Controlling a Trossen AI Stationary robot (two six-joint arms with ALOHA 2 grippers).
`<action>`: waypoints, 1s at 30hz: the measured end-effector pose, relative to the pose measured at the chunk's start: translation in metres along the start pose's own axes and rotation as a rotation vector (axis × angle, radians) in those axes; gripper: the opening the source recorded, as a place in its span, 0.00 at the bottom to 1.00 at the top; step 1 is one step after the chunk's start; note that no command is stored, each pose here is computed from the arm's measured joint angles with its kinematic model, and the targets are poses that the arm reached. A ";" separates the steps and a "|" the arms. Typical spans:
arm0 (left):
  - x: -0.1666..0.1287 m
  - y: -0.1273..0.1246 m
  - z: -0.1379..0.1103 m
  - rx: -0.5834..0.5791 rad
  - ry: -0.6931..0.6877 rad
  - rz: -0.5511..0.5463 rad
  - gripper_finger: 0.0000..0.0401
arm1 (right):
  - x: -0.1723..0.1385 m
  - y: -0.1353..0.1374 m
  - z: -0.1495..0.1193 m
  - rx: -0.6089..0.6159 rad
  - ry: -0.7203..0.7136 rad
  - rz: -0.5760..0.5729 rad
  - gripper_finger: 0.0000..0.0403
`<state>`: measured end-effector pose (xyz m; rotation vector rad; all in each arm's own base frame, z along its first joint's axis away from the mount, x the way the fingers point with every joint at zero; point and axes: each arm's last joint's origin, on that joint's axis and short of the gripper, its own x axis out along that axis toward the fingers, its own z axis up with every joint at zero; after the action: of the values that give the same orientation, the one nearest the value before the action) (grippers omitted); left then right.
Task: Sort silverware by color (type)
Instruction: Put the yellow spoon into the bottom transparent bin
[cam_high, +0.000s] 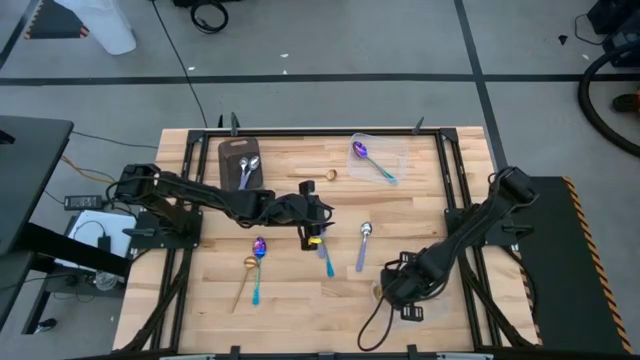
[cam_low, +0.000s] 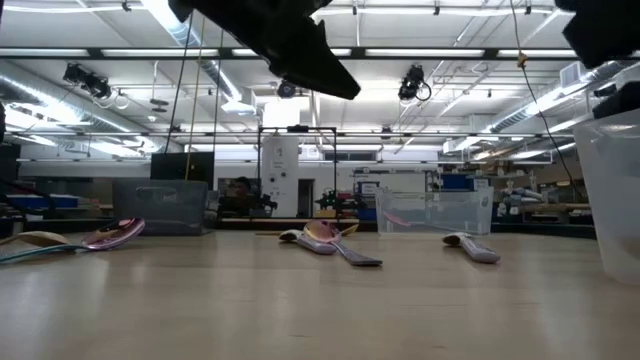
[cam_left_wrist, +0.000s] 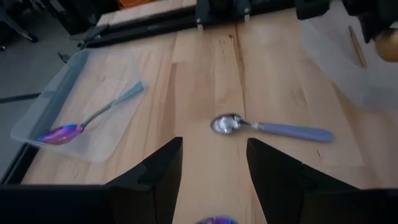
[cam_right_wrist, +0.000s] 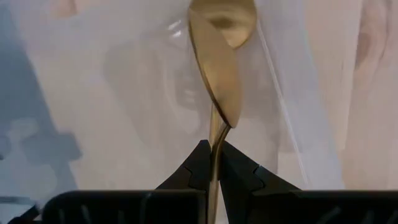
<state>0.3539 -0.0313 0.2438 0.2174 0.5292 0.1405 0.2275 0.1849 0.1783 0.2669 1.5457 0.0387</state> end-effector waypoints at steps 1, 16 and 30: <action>-0.002 0.001 0.000 -0.005 0.004 -0.002 0.47 | 0.003 -0.001 0.001 0.013 0.008 -0.008 0.08; -0.030 0.005 -0.009 -0.221 0.188 -0.006 0.47 | -0.027 -0.019 0.004 0.070 -0.014 0.030 0.30; -0.039 -0.020 -0.032 -0.452 0.428 0.022 0.47 | -0.088 -0.041 -0.005 -0.170 -0.542 -0.329 0.30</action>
<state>0.3060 -0.0523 0.2310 -0.2554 0.9029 0.3273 0.2138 0.1284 0.2570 -0.1111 1.0222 -0.1504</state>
